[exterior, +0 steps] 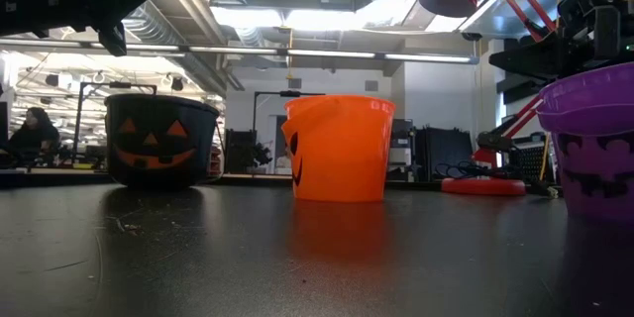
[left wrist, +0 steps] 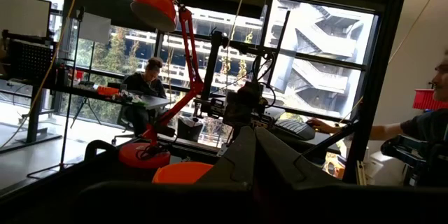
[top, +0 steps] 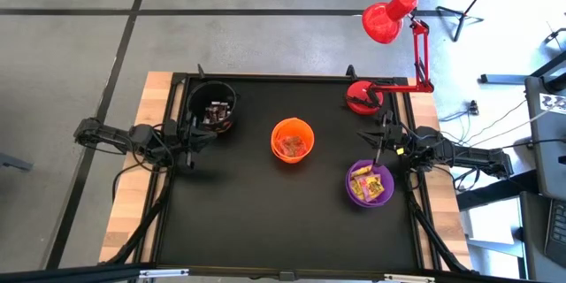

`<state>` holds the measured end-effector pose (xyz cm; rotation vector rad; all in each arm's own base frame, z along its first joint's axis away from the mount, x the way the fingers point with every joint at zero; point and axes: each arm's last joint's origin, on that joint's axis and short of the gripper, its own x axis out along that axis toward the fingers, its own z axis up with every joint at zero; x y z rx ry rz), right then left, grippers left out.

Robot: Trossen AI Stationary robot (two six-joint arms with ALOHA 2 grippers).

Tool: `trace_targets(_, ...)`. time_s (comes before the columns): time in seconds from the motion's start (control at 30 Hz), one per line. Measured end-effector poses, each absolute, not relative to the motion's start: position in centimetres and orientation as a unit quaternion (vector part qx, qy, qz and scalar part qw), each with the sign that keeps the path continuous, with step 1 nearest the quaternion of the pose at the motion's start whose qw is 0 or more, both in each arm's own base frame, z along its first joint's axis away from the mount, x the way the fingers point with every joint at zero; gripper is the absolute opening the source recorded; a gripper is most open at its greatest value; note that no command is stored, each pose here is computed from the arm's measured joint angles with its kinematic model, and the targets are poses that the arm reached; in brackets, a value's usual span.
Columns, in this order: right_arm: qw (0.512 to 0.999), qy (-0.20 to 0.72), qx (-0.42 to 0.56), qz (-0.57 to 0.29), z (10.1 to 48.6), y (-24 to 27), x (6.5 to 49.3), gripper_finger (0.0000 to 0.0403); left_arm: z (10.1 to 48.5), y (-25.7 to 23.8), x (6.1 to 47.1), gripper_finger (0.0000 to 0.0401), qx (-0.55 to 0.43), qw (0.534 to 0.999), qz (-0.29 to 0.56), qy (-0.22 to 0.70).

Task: Sort candy
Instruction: Return to Home Position

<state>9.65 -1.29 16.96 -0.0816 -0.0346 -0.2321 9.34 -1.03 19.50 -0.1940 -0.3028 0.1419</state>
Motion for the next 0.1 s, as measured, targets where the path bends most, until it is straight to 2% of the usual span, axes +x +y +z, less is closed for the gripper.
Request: trace_targets(0.1,0.992,-0.017,-0.041,-0.116,16.97,-1.29,9.65,0.0001,19.5,-1.03,9.34,0.0,-0.096,0.981,0.07,-0.151)
